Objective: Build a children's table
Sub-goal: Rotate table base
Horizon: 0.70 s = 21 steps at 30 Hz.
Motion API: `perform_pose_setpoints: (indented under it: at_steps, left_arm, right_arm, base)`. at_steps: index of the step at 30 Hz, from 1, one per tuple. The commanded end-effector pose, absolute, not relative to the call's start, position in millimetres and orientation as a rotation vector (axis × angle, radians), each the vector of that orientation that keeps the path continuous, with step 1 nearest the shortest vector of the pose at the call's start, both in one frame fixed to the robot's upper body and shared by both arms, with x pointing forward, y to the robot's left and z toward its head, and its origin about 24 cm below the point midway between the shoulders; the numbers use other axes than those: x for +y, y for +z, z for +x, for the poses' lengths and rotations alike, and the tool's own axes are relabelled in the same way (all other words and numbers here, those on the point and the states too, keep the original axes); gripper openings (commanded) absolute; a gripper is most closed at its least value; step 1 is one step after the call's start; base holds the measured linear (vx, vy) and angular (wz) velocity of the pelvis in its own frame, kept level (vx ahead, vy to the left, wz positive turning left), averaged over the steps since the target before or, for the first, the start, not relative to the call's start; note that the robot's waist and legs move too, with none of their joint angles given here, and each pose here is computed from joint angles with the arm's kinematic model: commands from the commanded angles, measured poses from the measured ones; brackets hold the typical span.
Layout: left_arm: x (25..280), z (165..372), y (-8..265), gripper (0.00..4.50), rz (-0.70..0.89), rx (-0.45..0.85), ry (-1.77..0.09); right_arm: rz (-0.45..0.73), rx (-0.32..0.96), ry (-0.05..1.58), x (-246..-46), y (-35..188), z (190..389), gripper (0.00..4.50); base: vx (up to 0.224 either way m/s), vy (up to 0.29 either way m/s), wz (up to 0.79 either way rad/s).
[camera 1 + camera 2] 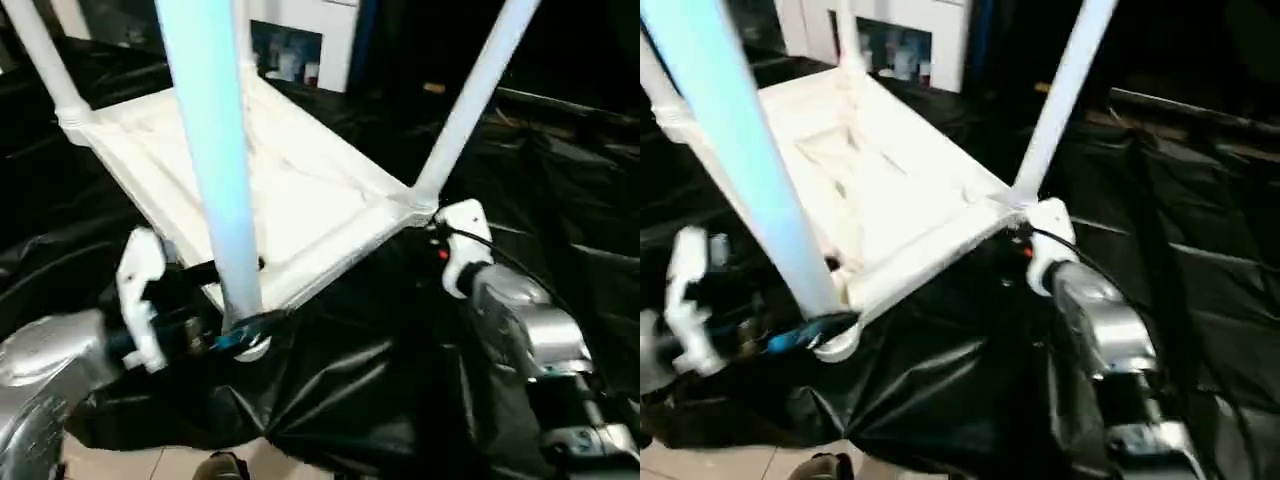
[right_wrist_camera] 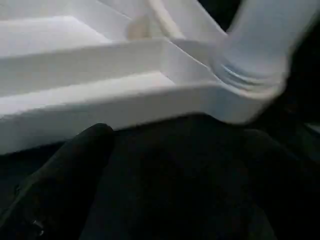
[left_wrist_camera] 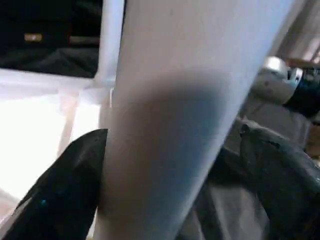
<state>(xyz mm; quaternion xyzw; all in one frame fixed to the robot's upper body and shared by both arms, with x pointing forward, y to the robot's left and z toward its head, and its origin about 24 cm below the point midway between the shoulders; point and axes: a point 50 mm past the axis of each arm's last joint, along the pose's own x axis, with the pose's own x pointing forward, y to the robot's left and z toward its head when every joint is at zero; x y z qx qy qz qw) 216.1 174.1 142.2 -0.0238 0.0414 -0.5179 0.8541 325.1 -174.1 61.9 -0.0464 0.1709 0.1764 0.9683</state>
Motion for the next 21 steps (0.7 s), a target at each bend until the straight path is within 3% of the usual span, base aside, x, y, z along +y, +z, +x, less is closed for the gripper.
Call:
perform_pose_setpoints:
  at_steps: [1,6,10,21]
  left_arm:
    - [159,224,143,4.48,-0.063,0.066,-1.133]
    - [141,234,147,4.48,-0.085,0.030,-1.199]
    - [123,234,152,4.48,-0.095,0.009,-1.289]
    - [70,245,155,4.48,-0.101,-0.038,-1.423]
  right_arm:
    - [-0.113,0.361,0.312,-174.9,61,325.0,4.50]
    - [-0.129,0.394,0.323,-163.2,51,328.8,4.50]
    - [-0.121,0.410,0.372,-142.1,45,337.3,4.50]
    - [-0.101,0.388,0.440,-110.1,45,342.9,4.50]
  base:
    - [0.000,0.000,0.00]
    - [0.000,0.000,0.00]
    - [0.000,0.000,0.00]
    - [0.000,0.000,0.00]
